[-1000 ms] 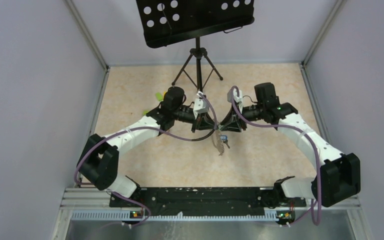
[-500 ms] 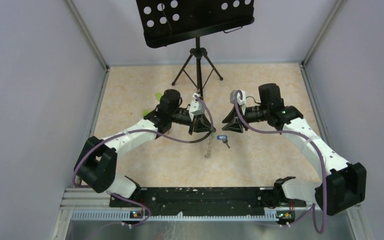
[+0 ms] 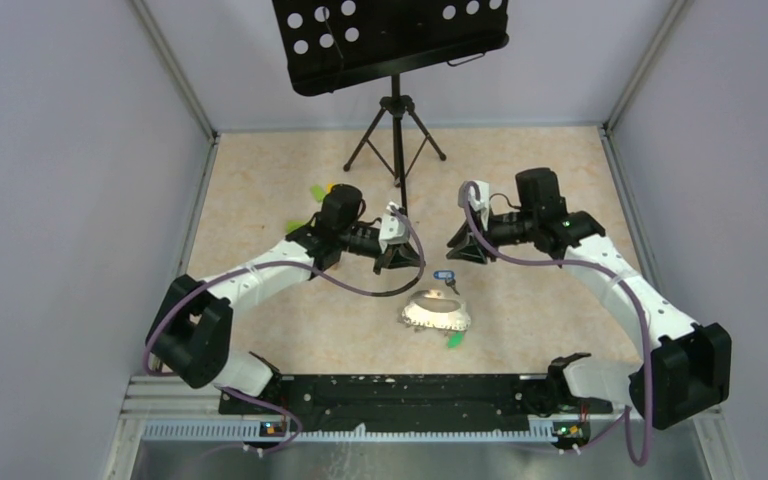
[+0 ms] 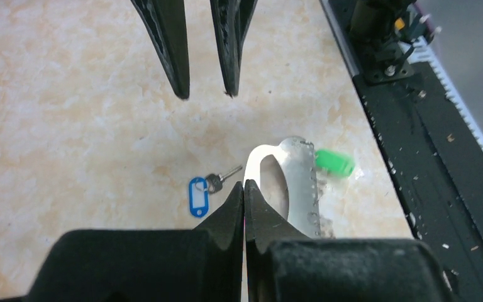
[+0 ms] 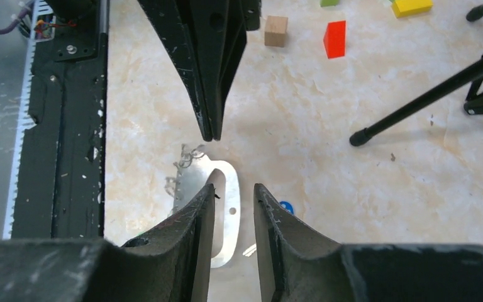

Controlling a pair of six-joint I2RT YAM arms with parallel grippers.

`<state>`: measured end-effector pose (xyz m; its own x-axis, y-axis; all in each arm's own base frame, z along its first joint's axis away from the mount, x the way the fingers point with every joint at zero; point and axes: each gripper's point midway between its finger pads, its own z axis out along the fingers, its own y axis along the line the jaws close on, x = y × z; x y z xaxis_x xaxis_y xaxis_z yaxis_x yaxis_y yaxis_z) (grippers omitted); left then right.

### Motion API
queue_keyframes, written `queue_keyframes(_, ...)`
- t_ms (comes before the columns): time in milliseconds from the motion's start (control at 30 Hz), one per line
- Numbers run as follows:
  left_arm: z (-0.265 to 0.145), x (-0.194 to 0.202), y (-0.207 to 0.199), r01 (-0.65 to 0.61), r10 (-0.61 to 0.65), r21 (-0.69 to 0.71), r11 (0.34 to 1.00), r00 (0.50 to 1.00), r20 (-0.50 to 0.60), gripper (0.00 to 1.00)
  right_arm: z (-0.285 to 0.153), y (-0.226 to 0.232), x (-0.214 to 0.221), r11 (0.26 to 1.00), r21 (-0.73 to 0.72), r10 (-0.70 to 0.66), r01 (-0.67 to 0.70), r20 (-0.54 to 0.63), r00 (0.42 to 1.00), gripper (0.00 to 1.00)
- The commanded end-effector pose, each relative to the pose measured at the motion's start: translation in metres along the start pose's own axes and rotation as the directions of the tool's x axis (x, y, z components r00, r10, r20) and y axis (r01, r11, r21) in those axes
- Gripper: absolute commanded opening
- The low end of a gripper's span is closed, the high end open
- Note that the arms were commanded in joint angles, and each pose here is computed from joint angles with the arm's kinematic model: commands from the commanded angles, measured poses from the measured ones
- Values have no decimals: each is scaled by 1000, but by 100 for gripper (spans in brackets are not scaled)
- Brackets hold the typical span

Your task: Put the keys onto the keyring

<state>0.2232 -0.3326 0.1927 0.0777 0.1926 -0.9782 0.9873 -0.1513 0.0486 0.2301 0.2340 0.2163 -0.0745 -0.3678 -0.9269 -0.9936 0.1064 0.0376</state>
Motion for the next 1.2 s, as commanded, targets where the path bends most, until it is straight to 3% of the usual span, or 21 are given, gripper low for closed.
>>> queue_keyframes(0, -13, 16, 2, -67, 61, -49, 997, 993, -100, 1, -1, -8, 12, 998, 60, 3, 1, -61, 998, 28)
queue_keyframes(233, -21, 51, -8, -43, 35, -35, 998, 976, -215, 32, -7, 4, 52, 999, 46, 37, -29, -195, 980, 36)
queue_keyframes(500, -42, 88, -4, -20, -27, -134, 991, 939, -344, 58, 4, 32, 99, 999, -6, -33, 33, -356, 934, 43)
queue_keyframes(700, -78, 110, 7, 18, -128, -281, 959, 918, -376, 69, 15, 47, 113, 996, -66, -85, 64, -401, 912, 46)
queue_keyframes(1000, -151, 108, 33, 126, -284, -503, 855, 925, -252, 78, 65, 47, 95, 982, -115, -180, 149, -355, 917, 43)
queue_keyframes(1167, -177, 104, 44, 167, -345, -599, 783, 918, -195, 81, 104, 58, 101, 968, -172, -239, 182, -407, 882, 39)
